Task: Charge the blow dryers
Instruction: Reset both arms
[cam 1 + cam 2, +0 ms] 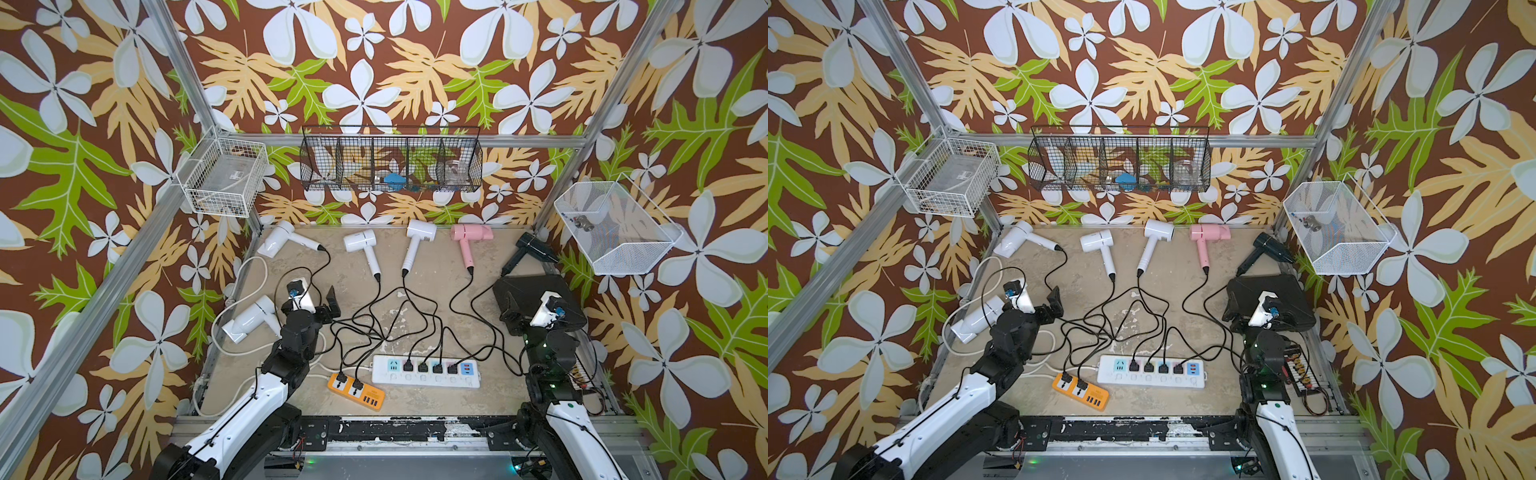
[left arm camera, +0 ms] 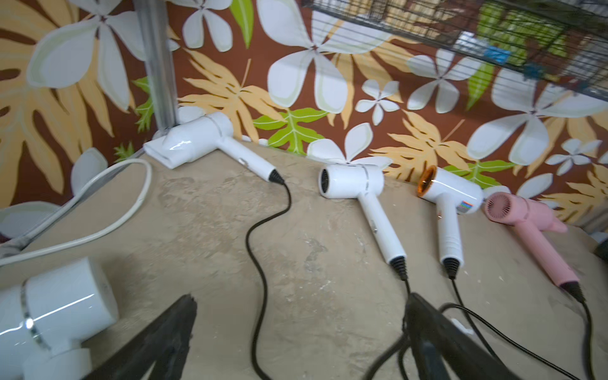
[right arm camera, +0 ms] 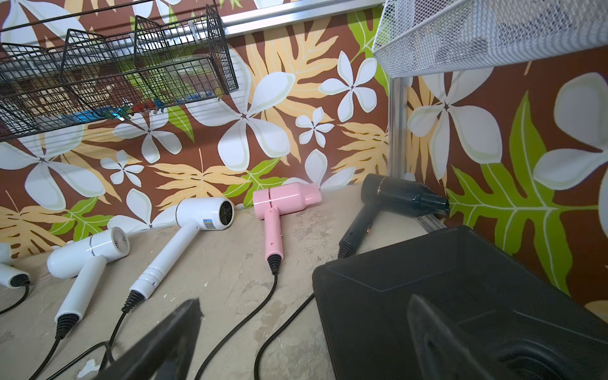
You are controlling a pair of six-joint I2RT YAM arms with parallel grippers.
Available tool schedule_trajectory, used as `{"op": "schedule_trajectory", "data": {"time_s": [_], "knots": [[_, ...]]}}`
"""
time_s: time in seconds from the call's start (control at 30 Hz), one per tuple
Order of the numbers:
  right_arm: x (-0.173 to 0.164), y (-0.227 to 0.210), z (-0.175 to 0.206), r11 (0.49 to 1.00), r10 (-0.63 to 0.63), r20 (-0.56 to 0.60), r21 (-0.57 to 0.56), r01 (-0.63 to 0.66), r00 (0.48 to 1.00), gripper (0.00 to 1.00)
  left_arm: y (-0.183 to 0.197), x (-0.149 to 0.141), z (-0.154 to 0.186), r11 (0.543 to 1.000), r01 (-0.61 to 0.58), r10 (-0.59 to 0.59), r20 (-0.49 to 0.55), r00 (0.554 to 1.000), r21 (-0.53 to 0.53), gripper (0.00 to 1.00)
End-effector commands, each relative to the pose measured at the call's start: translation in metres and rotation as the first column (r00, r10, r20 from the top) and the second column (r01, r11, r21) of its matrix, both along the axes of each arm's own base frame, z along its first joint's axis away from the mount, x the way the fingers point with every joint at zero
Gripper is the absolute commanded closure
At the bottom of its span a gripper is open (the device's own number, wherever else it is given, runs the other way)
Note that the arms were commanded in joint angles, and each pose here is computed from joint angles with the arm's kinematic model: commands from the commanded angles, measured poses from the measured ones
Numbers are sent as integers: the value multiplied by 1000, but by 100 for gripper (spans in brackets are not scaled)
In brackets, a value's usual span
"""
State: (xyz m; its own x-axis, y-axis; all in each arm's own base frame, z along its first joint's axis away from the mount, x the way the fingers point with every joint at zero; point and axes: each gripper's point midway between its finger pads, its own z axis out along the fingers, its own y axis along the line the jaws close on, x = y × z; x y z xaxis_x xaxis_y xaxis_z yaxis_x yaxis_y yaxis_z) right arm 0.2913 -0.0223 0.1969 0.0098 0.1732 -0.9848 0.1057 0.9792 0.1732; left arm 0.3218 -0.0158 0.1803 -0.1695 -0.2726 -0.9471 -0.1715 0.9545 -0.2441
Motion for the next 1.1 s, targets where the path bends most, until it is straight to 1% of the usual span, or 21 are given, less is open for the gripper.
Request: {"op": "schedule_trajectory", "data": {"time_s": [0.0, 0.1, 0.27, 0.33, 0.47, 0.53, 0.6, 0.7, 0.73, 0.8, 0.83, 0.87, 0.93, 0.97, 1.0, 1.07], "knots": [[0, -7, 8, 999, -40, 54, -27, 41, 998, 0, 13, 9, -3, 999, -7, 7, 8, 1000, -33, 0], [1, -13, -2, 997, -72, 39, -33, 74, 997, 0, 31, 16, -16, 995, -93, 94, -33, 995, 18, 0], [5, -18, -17, 994, -101, 7, -42, 101, 995, 0, 42, 26, -23, 986, -136, 141, -44, 989, 96, 0], [8, -19, -26, 994, -107, -15, -38, 106, 994, 0, 41, 24, -26, 986, -128, 130, -10, 991, 110, 0], [12, -16, -47, 992, -116, -53, -63, 112, 992, 0, 33, 17, -31, 983, -67, 57, 63, 996, 169, 0], [14, -14, -41, 987, -136, -9, -91, 134, 991, 0, 29, 18, -30, 982, -44, 29, 82, 996, 181, 0], [23, -8, -41, 985, -115, -22, -128, 112, 993, 0, 29, 24, -30, 981, -47, 32, 85, 996, 189, 0], [30, -13, -36, 977, -150, -5, -151, 147, 989, 0, 35, 30, -35, 980, -85, 66, 107, 992, 182, 0], [31, -14, -38, 975, -156, -6, -162, 153, 988, 0, 35, 34, -38, 977, -83, 66, 95, 993, 198, 0], [31, -20, -44, 969, -195, 1, -157, 193, 981, 0, 32, 44, -45, 978, -60, 54, 38, 998, 199, 0], [33, -21, -44, 967, -200, 14, -158, 200, 980, 0, 32, 43, -44, 979, -64, 56, 47, 997, 196, 0], [36, -17, -44, 967, -184, 28, -175, 186, 983, 0, 33, 40, -43, 979, -70, 58, 65, 996, 191, 0], [43, -6, -52, 969, -138, -5, -209, 134, 990, 0, 34, 35, -43, 980, -75, 61, 77, 995, 186, 0], [47, 4, -56, 969, -83, -24, -234, 75, 996, 0, 34, 34, -44, 981, -69, 54, 86, 995, 182, 0], [50, 12, -55, 967, -40, -19, -254, 34, 999, 0, 31, 33, -46, 982, -43, 28, 84, 996, 185, 0], [56, 19, -60, 961, -23, -52, -276, 7, 998, 0, 27, 33, -46, 982, -16, -2, 96, 995, 188, 0]]}}
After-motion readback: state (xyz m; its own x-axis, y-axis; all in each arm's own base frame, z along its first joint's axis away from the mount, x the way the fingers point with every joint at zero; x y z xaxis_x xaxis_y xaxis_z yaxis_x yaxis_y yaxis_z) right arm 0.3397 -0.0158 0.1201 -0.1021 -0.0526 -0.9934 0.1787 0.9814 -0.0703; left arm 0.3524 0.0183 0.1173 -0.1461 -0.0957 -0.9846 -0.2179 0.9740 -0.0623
